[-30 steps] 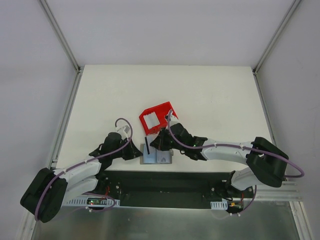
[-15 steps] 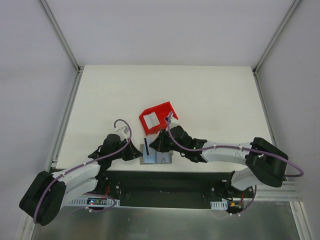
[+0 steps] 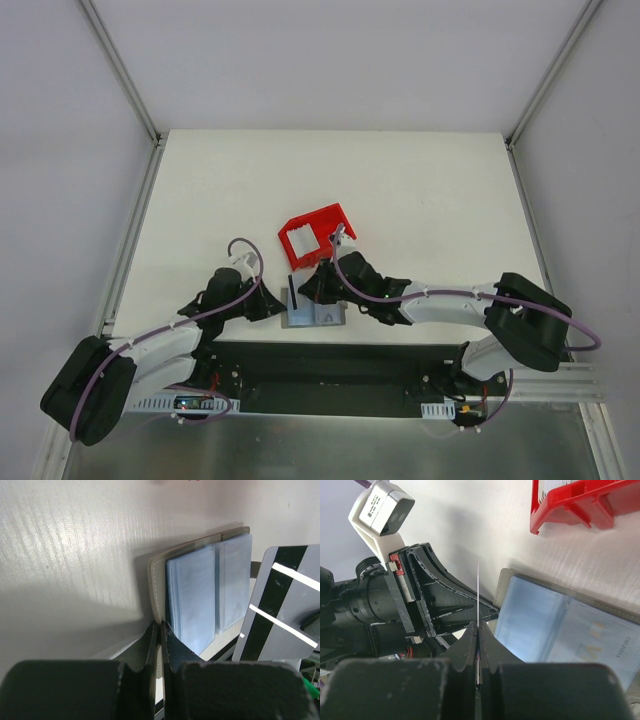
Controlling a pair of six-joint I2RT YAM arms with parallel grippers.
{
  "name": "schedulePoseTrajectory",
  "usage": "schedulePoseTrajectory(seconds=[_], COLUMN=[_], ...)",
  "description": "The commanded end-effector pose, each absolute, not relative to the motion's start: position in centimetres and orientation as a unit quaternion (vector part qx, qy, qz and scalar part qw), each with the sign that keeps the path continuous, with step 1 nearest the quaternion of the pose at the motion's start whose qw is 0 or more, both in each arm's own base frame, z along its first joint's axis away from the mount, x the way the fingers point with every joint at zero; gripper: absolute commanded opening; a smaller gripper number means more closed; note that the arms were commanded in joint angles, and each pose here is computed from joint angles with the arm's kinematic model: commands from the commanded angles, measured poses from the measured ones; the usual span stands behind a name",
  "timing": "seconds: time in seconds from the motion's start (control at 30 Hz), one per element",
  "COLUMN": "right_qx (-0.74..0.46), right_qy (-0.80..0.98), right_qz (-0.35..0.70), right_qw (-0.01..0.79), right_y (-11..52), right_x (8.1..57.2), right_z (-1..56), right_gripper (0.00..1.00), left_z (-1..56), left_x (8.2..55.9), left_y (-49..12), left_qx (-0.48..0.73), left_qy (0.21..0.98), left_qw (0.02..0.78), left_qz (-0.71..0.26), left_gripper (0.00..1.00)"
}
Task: Put the credit cards into the card holder
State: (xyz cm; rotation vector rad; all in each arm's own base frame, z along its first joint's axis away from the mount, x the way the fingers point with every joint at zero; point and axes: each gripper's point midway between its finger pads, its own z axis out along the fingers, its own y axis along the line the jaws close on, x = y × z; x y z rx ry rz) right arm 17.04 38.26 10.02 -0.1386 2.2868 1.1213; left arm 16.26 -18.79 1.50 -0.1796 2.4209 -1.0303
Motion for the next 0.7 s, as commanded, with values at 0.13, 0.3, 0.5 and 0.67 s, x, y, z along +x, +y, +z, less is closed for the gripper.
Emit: schedulePoseTrajectory(seconds=[0.13, 0.3, 0.5, 0.67], right_qx=[-0.052, -0.038, -0.025, -0.004], right_qy=[0.839, 0.838, 0.834, 0.835], right_qz=[0.437, 0.435, 0.444, 0.448], right_qw=[0.321, 0.326, 0.326, 0.319], right_y=[38.7, 37.9, 37.1, 36.3], right_x=[17.9, 18.3, 18.5, 18.5], right_z=[11.5, 11.1, 11.0, 9.8], right_gripper=[0.00, 0.00, 0.00, 0.00], left_z=[-1.3, -2.0, -2.2, -2.4], left_x=[15.2, 14.8, 14.8, 14.6], left_y=[-17.8, -17.4, -17.3, -17.1], left_qx=[-0.078, -0.084, -0.085, -0.092], left_qy=[0.911, 0.914, 0.916, 0.916], left_qw=[0.223, 0.218, 0.216, 0.215], left_qz=[-0.339, -0.332, -0.328, -0.325], left_gripper=[0.00, 0.00, 0.00, 0.00])
